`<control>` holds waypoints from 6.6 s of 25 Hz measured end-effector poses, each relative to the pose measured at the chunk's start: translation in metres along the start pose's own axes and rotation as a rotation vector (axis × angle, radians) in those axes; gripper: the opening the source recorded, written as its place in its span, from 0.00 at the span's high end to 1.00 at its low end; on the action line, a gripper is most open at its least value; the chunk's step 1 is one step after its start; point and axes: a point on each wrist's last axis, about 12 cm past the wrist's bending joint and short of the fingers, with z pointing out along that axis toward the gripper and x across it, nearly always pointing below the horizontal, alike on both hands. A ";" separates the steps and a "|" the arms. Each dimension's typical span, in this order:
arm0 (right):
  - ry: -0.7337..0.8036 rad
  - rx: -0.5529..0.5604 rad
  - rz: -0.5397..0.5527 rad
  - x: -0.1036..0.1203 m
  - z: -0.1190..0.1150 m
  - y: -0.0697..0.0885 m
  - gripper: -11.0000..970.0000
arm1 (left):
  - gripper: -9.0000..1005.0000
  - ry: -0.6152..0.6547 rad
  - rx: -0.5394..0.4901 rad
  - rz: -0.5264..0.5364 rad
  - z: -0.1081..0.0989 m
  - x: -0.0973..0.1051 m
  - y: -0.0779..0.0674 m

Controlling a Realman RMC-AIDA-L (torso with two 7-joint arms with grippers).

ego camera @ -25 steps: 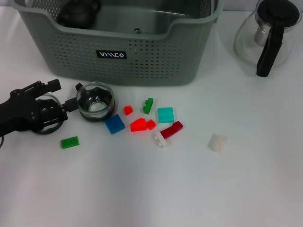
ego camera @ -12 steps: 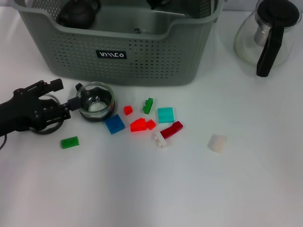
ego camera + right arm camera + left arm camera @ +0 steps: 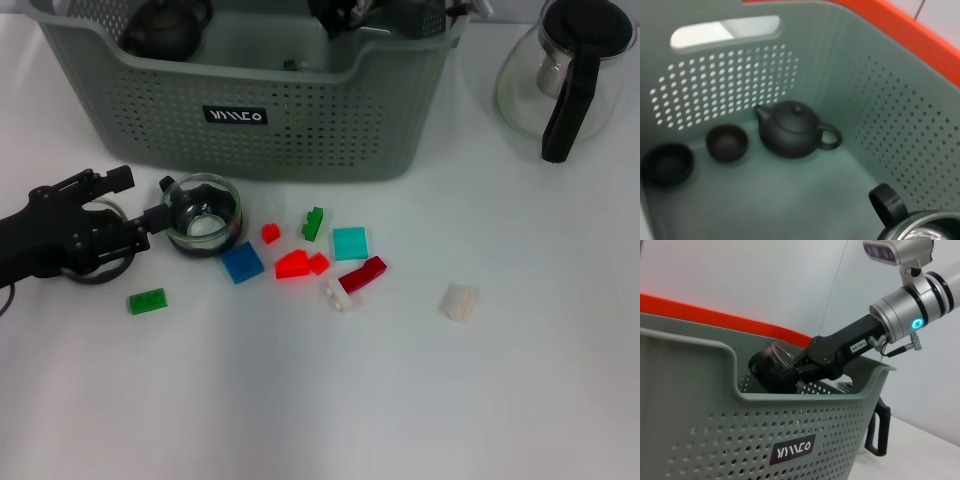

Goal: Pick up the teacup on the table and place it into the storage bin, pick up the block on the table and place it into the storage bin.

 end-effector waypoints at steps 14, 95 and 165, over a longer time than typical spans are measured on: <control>0.017 0.008 0.043 0.002 -0.001 -0.002 0.75 | 0.16 -0.003 0.003 0.003 0.002 -0.001 0.001; -0.548 -0.591 0.165 0.249 -0.116 0.026 0.23 | 0.23 1.158 -0.065 0.406 0.105 -0.115 -0.029; -0.558 -0.593 0.163 0.245 -0.116 0.023 0.23 | 0.96 -0.270 0.564 -0.118 0.096 -0.209 -0.003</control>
